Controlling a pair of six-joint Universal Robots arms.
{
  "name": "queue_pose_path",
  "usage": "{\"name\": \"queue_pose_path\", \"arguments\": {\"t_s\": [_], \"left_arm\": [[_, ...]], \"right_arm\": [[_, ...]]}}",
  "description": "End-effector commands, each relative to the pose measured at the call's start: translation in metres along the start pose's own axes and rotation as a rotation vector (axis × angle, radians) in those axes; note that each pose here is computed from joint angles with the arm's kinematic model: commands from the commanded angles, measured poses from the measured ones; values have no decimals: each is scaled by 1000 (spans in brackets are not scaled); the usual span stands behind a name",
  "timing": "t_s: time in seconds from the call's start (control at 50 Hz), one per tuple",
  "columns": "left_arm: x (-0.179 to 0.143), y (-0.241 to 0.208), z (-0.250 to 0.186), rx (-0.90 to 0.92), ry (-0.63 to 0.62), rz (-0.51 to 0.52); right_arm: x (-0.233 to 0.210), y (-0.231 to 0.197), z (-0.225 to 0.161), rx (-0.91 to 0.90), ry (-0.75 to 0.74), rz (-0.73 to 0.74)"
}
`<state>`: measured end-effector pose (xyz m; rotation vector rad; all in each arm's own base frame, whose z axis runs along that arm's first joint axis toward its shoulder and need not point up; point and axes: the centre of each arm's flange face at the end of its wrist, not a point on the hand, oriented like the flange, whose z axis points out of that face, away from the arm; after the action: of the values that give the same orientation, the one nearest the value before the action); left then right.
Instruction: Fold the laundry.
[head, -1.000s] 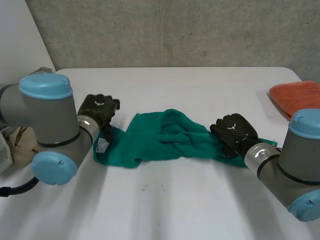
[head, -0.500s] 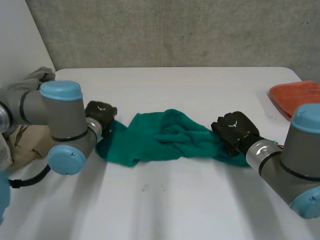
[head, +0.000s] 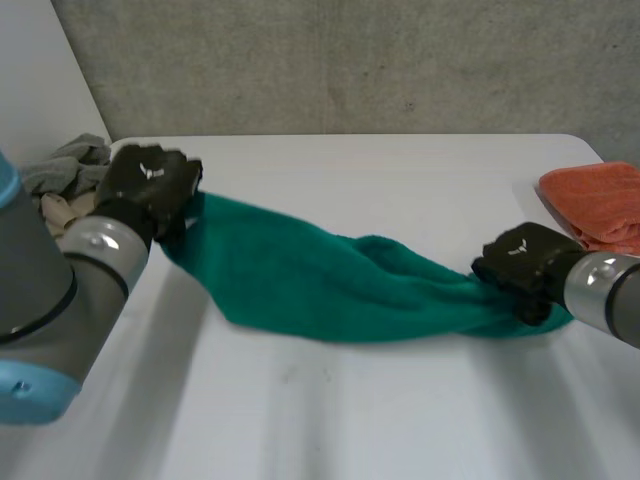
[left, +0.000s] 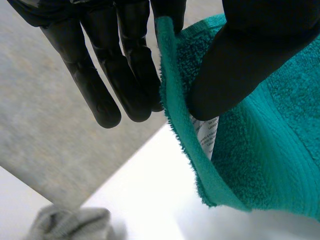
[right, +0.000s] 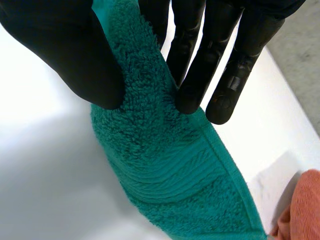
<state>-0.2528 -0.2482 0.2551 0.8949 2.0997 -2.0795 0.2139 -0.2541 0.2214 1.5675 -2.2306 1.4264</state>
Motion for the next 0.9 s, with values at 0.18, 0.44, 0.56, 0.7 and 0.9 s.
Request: {"name": "queue_pose_path", "arguments": {"t_s": [0.18, 0.44, 0.56, 0.7, 0.9], "left_arm": [[30, 43, 47, -48, 67, 17], [-69, -147, 99, 735, -356, -13], [-46, -115, 101, 641, -287, -12], [-8, -34, 99, 421, -176, -14], [24, 35, 78, 214, -67, -28]], "right_arm": [[30, 7, 48, 56, 141, -89], [148, -109, 30, 688, 859, -108], [141, -105, 36, 693, 844, -98], [94, -69, 75, 572, 677, -60], [15, 10, 115, 323, 421, 15]]}}
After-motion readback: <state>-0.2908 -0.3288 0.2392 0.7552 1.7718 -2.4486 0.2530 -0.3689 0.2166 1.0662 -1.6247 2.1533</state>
